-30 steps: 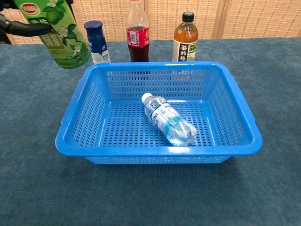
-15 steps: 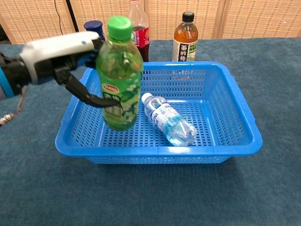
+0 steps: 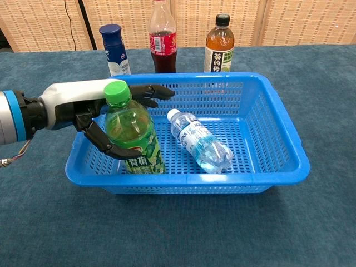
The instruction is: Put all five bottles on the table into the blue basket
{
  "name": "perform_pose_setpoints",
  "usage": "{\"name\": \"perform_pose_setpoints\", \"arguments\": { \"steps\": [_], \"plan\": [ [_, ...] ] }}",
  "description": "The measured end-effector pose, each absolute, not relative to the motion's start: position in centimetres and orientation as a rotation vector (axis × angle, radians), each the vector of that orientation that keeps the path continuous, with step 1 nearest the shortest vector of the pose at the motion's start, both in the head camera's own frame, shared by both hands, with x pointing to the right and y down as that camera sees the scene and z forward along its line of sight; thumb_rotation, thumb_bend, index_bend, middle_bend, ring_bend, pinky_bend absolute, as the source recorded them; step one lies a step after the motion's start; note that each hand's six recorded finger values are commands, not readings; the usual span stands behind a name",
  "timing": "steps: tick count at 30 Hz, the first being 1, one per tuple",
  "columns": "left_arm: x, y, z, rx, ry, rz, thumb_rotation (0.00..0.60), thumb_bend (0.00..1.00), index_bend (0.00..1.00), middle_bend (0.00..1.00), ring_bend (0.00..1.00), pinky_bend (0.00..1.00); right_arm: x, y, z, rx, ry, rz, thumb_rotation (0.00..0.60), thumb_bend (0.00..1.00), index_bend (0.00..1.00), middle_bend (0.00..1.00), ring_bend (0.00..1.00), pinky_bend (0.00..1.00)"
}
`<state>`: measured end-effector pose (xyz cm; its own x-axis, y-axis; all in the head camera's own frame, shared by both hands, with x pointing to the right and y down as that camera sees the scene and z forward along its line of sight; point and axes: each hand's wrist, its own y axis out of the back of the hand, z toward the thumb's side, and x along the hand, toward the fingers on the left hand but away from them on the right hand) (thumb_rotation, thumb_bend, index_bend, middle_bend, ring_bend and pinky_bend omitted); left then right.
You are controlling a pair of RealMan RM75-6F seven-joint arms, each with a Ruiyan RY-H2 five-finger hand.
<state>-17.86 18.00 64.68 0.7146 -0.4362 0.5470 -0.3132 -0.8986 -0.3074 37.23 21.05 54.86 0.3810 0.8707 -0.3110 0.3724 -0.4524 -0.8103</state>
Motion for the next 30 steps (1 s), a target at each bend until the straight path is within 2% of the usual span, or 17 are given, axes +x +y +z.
{"name": "perform_pose_setpoints", "arguments": {
  "steps": [5,9,13,18,24,30],
  "plan": [
    [-18.3,16.6,63.3,-2.711,0.743,-0.852,0.600,0.24,0.00,0.00,0.00,0.00,37.3,21.1,54.8,-1.998,-1.067,0.990,0.600,0.00,0.00,0.00,0.00,0.00],
    [-20.0,13.9,61.3,-2.649,0.962,-0.717,0.600,0.24,0.00,0.00,0.00,0.00,37.3,21.1,54.7,-1.997,-1.068,0.985,0.600,0.00,0.00,0.00,0.00,0.00],
    [-23.4,11.0,58.9,-2.568,1.169,-0.593,0.600,0.24,0.00,0.00,0.00,0.00,37.3,21.1,54.7,-1.998,-1.071,0.986,0.600,0.00,0.00,0.00,0.00,0.00],
    [-28.5,8.6,57.1,-2.474,1.299,-0.574,0.600,0.24,0.00,0.00,0.00,0.00,37.0,21.2,55.1,-2.011,-1.057,0.989,0.600,0.00,0.00,0.00,0.00,0.00],
    [-33.2,6.3,58.1,-2.377,1.426,-0.660,0.600,0.22,0.00,0.00,0.00,0.00,36.7,21.3,55.4,-2.022,-1.039,0.996,0.600,0.00,0.00,0.00,0.00,0.00],
    [-36.7,4.1,62.0,-2.310,1.537,-0.824,0.600,0.21,0.00,0.00,0.00,0.00,36.6,21.2,56.6,-2.034,-1.020,1.034,0.600,0.00,0.00,0.00,0.00,0.00]
  ]
}}
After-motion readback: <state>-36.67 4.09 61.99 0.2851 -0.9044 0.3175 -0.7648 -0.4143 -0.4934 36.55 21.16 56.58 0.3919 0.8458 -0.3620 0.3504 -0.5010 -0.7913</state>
